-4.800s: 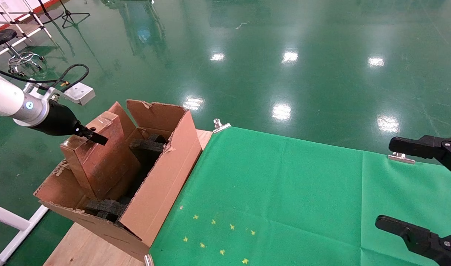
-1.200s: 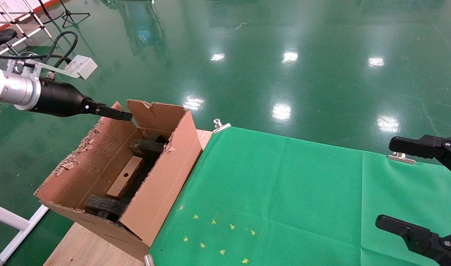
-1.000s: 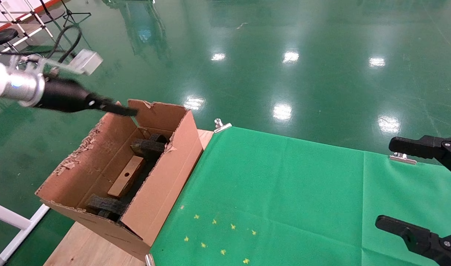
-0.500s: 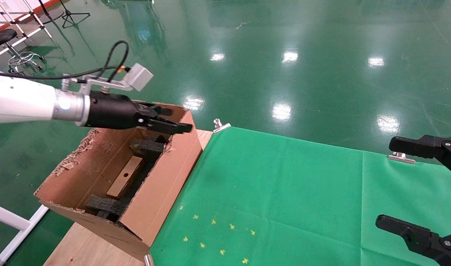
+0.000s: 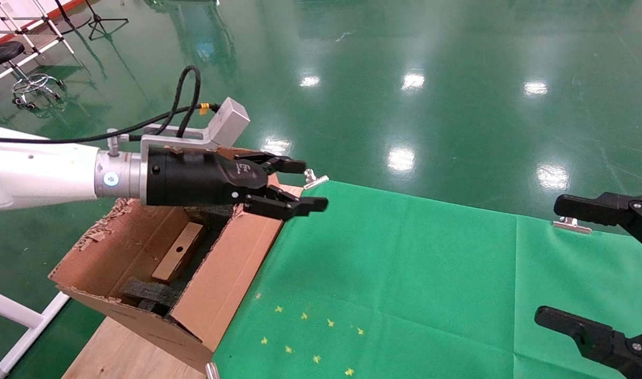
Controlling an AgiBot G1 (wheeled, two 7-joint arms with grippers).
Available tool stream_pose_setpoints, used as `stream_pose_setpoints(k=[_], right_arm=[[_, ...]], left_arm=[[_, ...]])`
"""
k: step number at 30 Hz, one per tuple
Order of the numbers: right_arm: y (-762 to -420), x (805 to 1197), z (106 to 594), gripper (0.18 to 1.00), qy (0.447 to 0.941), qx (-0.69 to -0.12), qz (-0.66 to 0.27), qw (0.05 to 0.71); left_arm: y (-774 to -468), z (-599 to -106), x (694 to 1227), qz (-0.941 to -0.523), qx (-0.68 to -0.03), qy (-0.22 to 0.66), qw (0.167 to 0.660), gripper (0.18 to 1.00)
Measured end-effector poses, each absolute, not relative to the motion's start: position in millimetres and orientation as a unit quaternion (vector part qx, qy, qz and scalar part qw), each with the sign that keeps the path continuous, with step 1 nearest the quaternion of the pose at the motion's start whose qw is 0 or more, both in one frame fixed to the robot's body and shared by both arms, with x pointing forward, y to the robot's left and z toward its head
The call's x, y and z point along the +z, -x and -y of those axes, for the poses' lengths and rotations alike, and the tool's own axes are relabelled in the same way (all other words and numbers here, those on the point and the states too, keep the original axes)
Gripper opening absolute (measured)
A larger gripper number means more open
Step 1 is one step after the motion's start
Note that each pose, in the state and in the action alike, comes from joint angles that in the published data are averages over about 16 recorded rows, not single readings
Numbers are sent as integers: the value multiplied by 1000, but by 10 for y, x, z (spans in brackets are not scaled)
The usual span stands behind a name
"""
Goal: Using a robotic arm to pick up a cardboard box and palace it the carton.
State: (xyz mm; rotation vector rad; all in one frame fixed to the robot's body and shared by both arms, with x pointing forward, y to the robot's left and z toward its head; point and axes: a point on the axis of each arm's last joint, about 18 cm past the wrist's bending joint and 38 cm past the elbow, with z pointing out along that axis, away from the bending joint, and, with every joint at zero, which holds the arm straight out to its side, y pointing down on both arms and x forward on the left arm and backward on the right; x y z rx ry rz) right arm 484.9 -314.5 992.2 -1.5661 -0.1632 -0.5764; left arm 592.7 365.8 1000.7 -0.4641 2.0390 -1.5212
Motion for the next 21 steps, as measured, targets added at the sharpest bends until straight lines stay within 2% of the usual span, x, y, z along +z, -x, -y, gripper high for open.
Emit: stream_pose_setpoints(k=[21], right_arm=[[-4849, 9922, 3145, 1001, 694, -256, 72, 669]], left_arm=[[-5043, -3090, 9940, -720, -647, -46, 247, 1001]])
